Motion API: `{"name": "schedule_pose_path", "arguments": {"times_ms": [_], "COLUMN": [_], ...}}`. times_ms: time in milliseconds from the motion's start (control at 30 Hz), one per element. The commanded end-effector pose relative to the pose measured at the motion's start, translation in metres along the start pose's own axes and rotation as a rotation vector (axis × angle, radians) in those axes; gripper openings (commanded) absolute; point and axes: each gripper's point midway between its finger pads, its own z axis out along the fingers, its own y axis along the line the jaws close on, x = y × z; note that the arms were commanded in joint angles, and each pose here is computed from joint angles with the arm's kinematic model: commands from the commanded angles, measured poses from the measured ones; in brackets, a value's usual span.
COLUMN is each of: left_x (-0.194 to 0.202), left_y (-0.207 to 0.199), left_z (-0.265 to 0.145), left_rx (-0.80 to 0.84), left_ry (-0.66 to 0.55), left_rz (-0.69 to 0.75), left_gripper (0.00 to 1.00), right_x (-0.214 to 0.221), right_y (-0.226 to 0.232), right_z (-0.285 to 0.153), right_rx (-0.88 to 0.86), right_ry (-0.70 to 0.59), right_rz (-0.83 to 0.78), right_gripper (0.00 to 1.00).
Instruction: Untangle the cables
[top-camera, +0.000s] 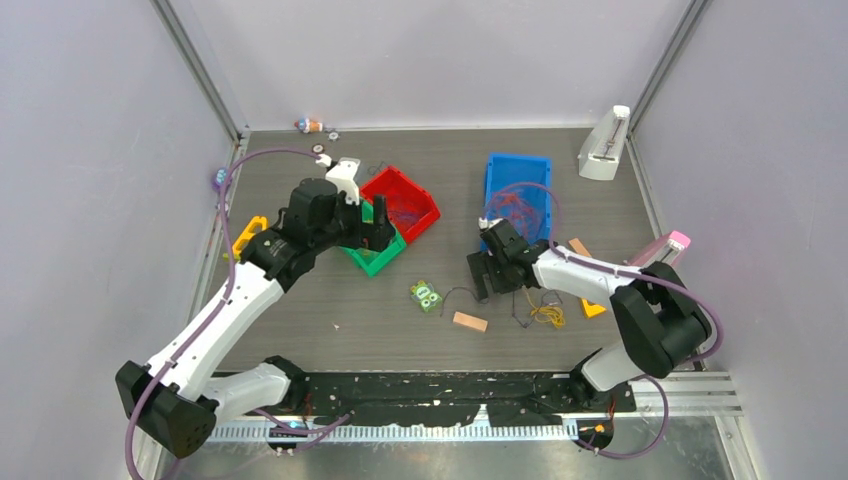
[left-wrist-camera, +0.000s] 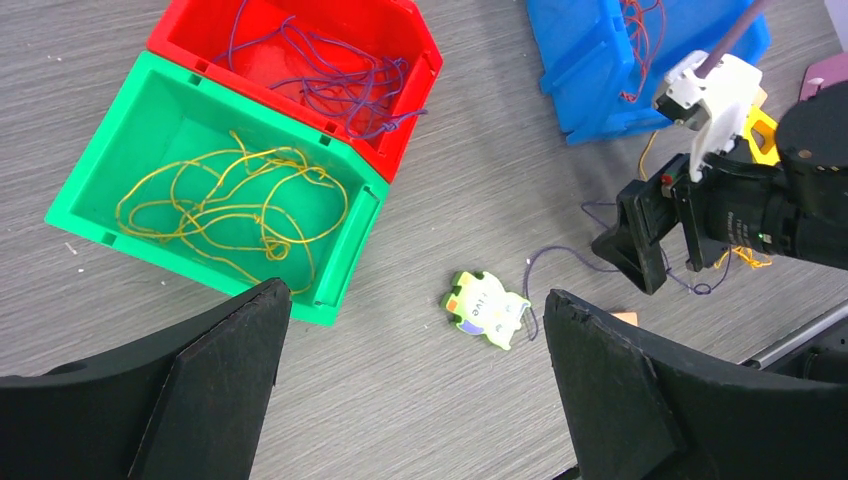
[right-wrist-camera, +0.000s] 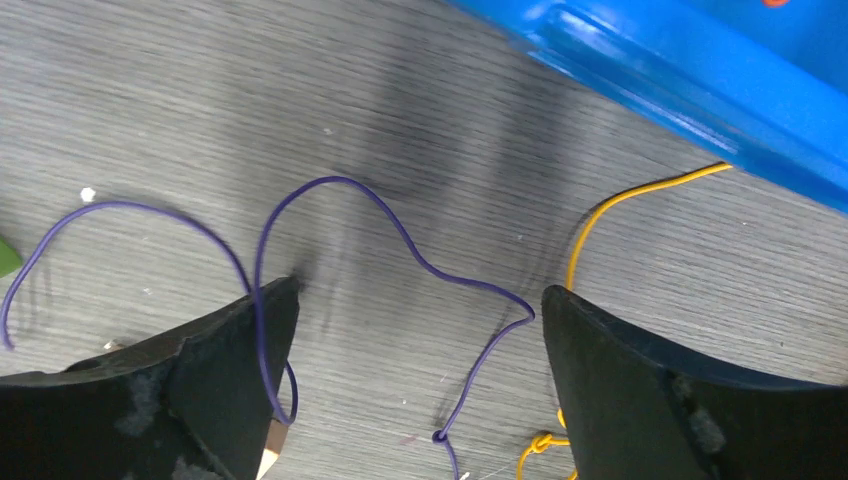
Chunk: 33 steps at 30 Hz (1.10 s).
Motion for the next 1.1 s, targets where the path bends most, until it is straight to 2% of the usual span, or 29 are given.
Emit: {"name": "schedule_pose_path", "arguments": {"times_ms": [0,33,67,100,133,167,200,233,333,600,800,933,1067], "left_x": [-0.007,-0.007,-0.006,-0.005,-0.004,-0.004,-0.003,-0.002,-0.002,-0.005,-0.009,-0.011,-0.002], "left_y": [-0.003,-0.003,-0.003,-0.002,-0.002,-0.002,-0.002,-0.002,-0.004,-0.012,-0.003,0.026,0.035], "left_z": [-0.007,-0.007,-0.007,-0.007,-0.007,-0.007,-0.007,-0.007,-0.008,-0.013,-0.019,-0.025,-0.024], "left_rx": [0.022,0.024,0.023,0.022,0.022,0.023,0.025,0.026,0.035,0.083,0.036,-0.084,-0.071], "left_ry": [-0.036,-0.036,-0.037,-0.034,-0.034,-0.033,-0.032,-0.030,-0.030,-0.065,-0.122,-0.150,-0.136], "left_rz": [0.015,0.016,0.015,0.014,0.014,0.014,0.013,0.013,0.015,0.009,-0.032,-0.142,-0.210], "left_gripper": [1.00,1.00,1.00,1.00,1.00,0.99,1.00,0.99,1.00,1.00,1.00,1.00,1.00], "right_x": [-0.007,-0.006,-0.004,-0.004,-0.005,-0.006,-0.010,-0.013,-0.035,-0.096,-0.165,-0.205,-0.240], "right_y": [0.008,0.010,0.013,0.015,0.017,0.019,0.020,0.021,0.033,0.072,0.089,0.097,0.106], "right_z": [0.004,0.005,0.005,0.004,0.002,-0.001,-0.006,-0.010,-0.042,-0.153,-0.253,-0.290,-0.297], "right_rx": [-0.068,-0.077,-0.097,-0.104,-0.118,-0.130,-0.139,-0.145,-0.212,-0.440,-0.586,-0.633,-0.629], "right_ry": [0.008,0.015,0.022,0.023,0.020,0.020,0.006,-0.003,-0.088,-0.336,-0.589,-0.702,-0.725], "right_rz": [0.016,0.017,0.017,0.020,0.023,0.025,0.027,0.027,0.024,-0.013,-0.017,-0.009,-0.002], "right_gripper": [1.00,0.94,0.75,0.65,0.42,0.31,0.13,0.09,0.06,0.05,0.05,0.06,0.05]}}
